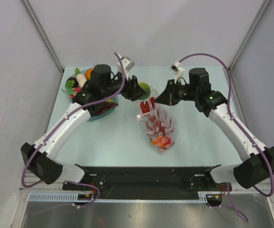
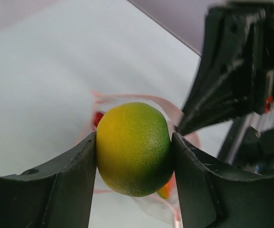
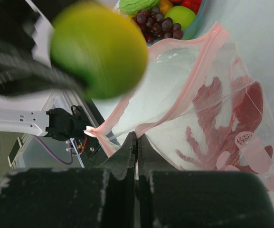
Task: Place the food in the zip-top bag and seal the zipper
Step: Place the fake fruit in the zipper food storage bag.
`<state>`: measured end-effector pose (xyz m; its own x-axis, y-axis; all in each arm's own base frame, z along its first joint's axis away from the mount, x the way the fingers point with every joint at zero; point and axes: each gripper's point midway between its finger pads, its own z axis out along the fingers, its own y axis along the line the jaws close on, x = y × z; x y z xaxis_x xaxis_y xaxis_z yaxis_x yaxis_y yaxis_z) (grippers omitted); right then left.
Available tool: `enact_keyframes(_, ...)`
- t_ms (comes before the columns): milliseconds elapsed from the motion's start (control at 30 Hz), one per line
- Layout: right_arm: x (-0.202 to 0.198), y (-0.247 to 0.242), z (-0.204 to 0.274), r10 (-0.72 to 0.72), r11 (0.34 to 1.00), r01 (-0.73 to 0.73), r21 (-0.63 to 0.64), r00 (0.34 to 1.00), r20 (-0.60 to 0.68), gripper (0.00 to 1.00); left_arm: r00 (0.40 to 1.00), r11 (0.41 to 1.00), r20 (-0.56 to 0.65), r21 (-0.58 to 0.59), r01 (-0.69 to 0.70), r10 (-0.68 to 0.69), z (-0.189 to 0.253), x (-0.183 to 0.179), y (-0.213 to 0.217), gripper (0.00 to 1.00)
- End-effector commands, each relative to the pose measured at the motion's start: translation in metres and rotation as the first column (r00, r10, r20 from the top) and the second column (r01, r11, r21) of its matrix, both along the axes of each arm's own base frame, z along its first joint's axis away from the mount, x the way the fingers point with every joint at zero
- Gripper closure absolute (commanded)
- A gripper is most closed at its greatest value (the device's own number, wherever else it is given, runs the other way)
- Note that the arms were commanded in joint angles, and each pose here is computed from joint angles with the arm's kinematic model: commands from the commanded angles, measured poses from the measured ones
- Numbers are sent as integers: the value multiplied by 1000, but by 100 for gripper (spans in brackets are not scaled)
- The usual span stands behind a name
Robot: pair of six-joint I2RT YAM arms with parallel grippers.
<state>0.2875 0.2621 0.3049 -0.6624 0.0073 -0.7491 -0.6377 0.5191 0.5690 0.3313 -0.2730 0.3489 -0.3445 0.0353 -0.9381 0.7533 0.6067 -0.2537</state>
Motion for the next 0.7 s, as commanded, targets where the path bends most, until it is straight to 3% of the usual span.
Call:
enact_keyframes(0, 2, 6, 20, 23, 999, -26, 45, 997, 74, 100, 989, 994, -92, -21, 112, -113, -27, -35, -32, 38)
enact_keyframes(100, 1, 5, 20, 22, 999, -25, 45, 997, 77, 100, 974, 986, -167, 51, 161, -151, -59, -46, -45, 33)
enact_keyframes(200, -2, 3, 21, 13, 999, -17, 48, 996, 84, 100, 945, 966, -257, 103, 236, -203, -80, -59, -45, 15)
enact_keyframes(233, -3, 2, 20, 12, 999, -16, 47, 997, 82, 100, 947, 964, -243, 109, 243, -211, -75, -60, -44, 3)
enact_keyframes(267, -2, 2, 20, 10, 999, -14, 47, 997, 81, 100, 952, 960, -217, 132, 249, -217, -74, -59, -42, 0)
enact_keyframes(400, -3, 0, 20, 5, 999, -9, 44, 996, 84, 100, 979, 967, -82, 160, 197, -186, -42, -56, -19, 0)
enact_keyframes(533, -3, -1, 15, 6, 999, -9, 33, 997, 80, 100, 988, 983, 54, 121, 139, -146, 4, -27, 29, 0)
enact_keyframes(667, -3, -2, 14, 8, 1000, -10, 26, 997, 82, 100, 987, 960, 110, 265, 85, -118, -8, 6, 88, 0)
